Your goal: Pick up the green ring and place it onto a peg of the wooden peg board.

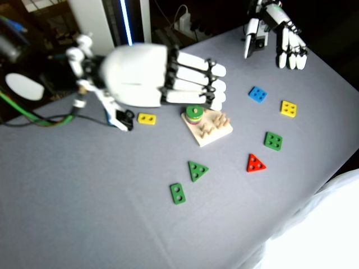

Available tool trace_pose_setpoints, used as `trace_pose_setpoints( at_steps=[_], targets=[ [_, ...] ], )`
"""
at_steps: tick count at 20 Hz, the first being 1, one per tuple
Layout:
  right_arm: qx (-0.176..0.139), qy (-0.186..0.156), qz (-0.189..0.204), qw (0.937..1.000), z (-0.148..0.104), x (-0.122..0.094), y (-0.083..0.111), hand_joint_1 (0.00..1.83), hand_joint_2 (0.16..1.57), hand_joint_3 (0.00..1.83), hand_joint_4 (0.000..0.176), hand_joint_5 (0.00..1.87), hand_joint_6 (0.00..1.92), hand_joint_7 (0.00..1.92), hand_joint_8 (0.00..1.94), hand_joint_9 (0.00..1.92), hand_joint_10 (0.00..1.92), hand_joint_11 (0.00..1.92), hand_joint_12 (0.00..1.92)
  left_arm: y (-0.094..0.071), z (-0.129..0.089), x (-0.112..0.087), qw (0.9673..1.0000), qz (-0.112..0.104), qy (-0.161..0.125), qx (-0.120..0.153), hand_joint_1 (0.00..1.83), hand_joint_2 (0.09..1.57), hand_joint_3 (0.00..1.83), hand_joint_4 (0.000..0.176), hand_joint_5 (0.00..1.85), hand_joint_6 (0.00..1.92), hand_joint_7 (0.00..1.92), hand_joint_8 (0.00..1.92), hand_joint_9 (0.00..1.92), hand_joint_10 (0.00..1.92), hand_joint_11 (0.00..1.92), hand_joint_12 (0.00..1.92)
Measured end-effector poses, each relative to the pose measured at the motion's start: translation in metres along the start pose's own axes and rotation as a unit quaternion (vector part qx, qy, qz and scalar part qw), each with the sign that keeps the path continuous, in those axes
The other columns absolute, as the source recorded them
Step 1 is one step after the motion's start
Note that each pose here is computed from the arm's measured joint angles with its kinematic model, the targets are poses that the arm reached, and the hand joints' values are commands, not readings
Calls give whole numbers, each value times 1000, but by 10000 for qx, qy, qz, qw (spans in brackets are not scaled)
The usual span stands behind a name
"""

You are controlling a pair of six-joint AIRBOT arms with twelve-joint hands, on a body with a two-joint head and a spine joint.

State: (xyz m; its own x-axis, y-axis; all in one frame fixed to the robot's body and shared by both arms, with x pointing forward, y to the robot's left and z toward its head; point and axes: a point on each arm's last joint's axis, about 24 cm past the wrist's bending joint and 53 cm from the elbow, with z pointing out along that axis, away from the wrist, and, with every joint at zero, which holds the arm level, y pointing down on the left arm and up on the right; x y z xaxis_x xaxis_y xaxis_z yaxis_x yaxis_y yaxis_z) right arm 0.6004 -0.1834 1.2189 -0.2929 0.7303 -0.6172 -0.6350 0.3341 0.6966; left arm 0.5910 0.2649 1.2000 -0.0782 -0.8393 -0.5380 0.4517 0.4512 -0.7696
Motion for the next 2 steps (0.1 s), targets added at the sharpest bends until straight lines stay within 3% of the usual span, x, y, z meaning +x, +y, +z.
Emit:
trace_pose_setpoints(
  at_steps=[1, 2],
  targets=[
    [-31, -320, -10, 9995, -9, -15, 2, 659, 1228, 0, 0, 559, 4, 767, 17, 775, 26, 373, 671, -2, 2, -2, 10000, -46, -58, 59, 710, 1163, 15, 17, 72, 0, 166, 0, 177, 4, 0, 624],
    [-82, -548, -4, 9985, -16, -25, 5, 694, 1220, 0, 0, 575, 1, 811, 6, 821, 14, 383, 715, -3, 4, -2, 9998, -143, -77, 125, 687, 1171, 11, 14, 52, 0, 157, 0, 174, 4, 0, 643]
  ],
)
